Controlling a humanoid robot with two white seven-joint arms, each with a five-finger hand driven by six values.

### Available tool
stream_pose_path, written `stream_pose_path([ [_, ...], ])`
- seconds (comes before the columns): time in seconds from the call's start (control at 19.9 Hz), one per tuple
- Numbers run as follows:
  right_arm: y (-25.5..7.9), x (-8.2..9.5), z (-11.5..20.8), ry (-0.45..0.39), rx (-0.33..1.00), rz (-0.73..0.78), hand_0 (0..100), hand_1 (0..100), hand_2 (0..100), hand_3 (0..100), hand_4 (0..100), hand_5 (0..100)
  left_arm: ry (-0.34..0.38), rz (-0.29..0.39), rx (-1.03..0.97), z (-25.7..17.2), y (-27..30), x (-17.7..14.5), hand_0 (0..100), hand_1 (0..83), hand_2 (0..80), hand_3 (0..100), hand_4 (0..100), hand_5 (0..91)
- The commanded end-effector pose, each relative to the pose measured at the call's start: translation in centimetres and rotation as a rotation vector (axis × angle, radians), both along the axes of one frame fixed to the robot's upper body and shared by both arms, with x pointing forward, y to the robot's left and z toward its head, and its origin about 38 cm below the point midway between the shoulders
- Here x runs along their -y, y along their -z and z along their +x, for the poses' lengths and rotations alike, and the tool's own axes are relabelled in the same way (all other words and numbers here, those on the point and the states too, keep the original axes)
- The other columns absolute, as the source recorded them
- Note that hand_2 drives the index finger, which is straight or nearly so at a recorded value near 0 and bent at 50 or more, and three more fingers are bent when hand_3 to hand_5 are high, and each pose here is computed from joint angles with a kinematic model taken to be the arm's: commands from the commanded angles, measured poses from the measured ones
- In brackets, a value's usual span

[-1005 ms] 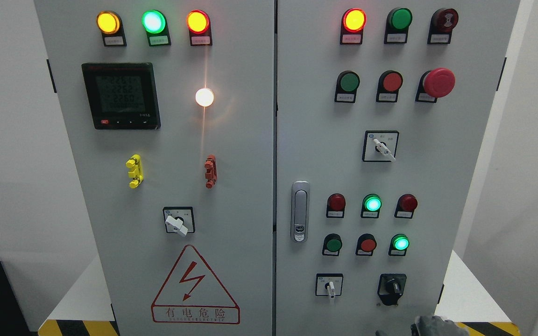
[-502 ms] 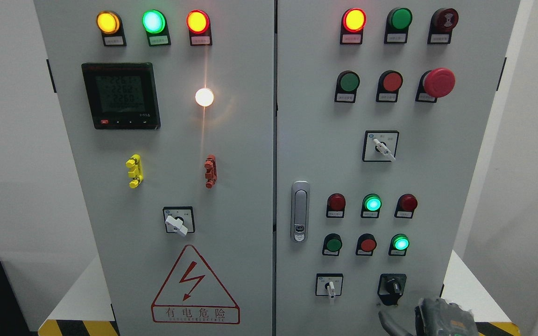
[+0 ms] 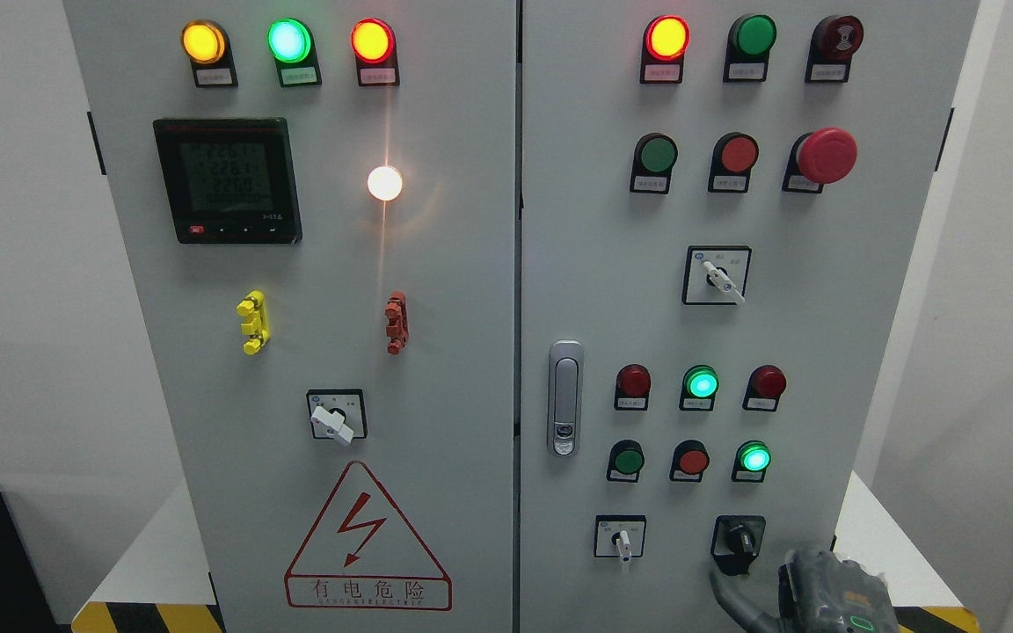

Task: Flip black knob to close circuit
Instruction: 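Raise the right hand up to the black rotary knob on the cabinet door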

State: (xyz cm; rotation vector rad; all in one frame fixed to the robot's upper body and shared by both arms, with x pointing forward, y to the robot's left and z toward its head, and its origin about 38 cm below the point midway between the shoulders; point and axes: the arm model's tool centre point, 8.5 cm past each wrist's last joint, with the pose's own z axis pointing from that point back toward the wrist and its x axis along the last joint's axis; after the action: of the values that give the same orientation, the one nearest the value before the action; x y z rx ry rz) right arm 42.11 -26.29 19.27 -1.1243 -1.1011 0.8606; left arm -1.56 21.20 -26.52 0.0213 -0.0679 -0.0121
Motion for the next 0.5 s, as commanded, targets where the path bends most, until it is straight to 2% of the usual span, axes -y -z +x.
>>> stream_pose_path([
  [0.0, 0.46, -0.07, 0.87, 0.008, -0.013, 0.01, 0, 0, 92, 100, 99, 100, 0.0, 0.001, 0.0, 0.0, 0.0, -0.01, 12, 55.6, 0.0, 0, 0, 0.0],
  [0.45, 0.59, 0.54, 1.24, 0.039, -0.018, -0.01, 0, 0, 92, 100, 99, 100, 0.0, 0.001, 0.0, 0.0, 0.0, -0.01, 12, 55.6, 0.0, 0, 0, 0.0],
])
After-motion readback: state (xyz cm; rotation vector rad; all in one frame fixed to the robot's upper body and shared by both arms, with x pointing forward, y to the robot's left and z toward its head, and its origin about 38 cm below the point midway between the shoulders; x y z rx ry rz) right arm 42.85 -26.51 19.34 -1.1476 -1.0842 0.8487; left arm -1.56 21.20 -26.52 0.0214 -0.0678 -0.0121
